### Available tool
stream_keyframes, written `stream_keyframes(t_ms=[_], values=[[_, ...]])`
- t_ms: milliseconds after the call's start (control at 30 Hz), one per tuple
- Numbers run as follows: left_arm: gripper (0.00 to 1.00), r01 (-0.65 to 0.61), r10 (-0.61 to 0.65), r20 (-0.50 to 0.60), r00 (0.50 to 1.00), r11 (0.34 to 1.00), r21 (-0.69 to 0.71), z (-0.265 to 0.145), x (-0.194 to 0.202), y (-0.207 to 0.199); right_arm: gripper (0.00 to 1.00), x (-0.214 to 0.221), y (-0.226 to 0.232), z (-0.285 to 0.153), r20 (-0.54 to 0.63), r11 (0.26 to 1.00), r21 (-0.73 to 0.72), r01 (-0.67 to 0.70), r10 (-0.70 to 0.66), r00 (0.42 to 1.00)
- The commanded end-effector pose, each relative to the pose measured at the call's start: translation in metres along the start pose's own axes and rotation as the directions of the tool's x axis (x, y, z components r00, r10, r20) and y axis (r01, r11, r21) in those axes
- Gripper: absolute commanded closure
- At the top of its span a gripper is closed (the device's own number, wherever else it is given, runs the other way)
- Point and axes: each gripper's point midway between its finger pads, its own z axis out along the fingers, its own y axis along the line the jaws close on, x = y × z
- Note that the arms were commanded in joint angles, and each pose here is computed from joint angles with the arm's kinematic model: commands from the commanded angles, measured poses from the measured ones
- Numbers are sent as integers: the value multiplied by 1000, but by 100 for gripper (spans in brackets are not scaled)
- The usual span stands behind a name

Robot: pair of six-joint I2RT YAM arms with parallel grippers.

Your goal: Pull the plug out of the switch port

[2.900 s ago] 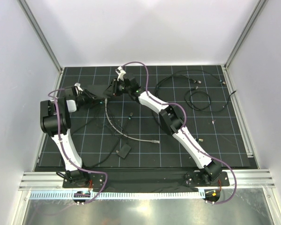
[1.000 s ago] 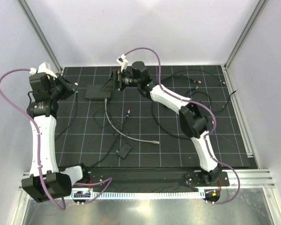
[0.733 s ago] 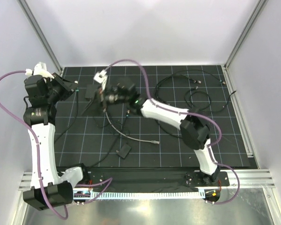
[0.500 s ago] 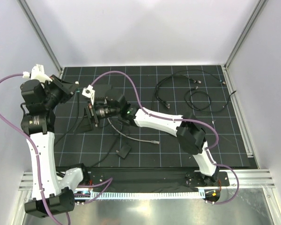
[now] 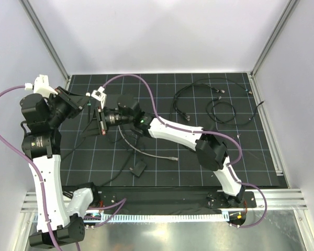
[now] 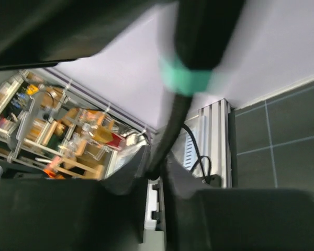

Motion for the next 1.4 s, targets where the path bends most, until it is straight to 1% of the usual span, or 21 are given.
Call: stream_keyframes(t_ms=[0,33,67,100,133,233,300,367,467,500,533,633,700,733,800,933,1067,1133,1233,1300,1367], values=[[100,-18,16,25,1000,998,52,-14,-9,-21,94,-13,34,6,27,998,-59,29,-28,999],[92,-29,28,30,999,999,40,-15,-10,-19,99,-13,36,6,27,998,-64,21,-20,999],[78,-41,40,37,999,999,19,-16,-12,-17,99,-17,45,5,35,996,-85,-3,6,999],[61,-52,53,61,997,998,-21,-23,-18,-16,99,-19,54,4,31,993,-116,-18,21,999],[36,-66,70,85,994,996,-54,-27,-23,-13,99,-24,62,2,41,989,-148,-31,37,998],[8,-125,159,190,969,976,-180,-51,-47,-6,99,-53,98,-5,110,966,-248,-71,101,989],[1,-135,199,259,945,960,-245,-70,-59,-4,99,-77,111,-14,149,952,-289,-100,148,978],[0,-143,222,296,929,953,-267,-82,-66,-6,99,-109,128,-27,219,939,-335,-80,161,962],[0,-146,244,319,916,942,-301,-91,-71,-5,99,-169,136,-63,322,908,-404,-109,253,912],[0,-156,258,324,910,938,-310,-94,-72,-5,99,-184,141,-76,309,870,-462,-172,340,888],[0,-159,267,329,906,934,-321,-96,-73,-3,99,-214,149,-102,361,849,-517,-114,336,870],[0,-167,302,346,888,915,-368,-103,-78,3,99,-265,176,-156,409,795,-602,-79,391,825],[0,-173,313,348,883,909,-379,-102,-79,5,99,-291,181,-179,438,759,-645,-84,458,773],[1,-176,315,344,884,908,-380,-101,-79,7,99,-302,208,-199,428,718,-694,-64,481,765],[0,-178,310,332,891,910,-374,-94,-76,10,99,-323,220,-229,470,692,-722,-21,512,719],[1,-180,303,315,900,914,-364,-85,-70,15,99,-343,244,-274,507,672,-741,-2,561,654],[0,-180,294,313,903,921,-346,-78,-69,16,99,-339,290,-305,469,582,-811,51,595,653],[0,-211,288,268,919,936,-283,-67,-56,12,99,-337,313,-318,465,547,-832,92,598,653],[0,-259,299,239,924,948,-182,-58,-44,0,99,-340,338,-337,522,567,-806,167,551,650],[0,-248,277,217,936,957,-148,-52,-34,2,99,-346,339,-345,566,601,-777,189,535,627],[0,-253,273,206,940,960,-119,-50,-28,1,99,-348,337,-356,562,578,-791,200,557,611]])
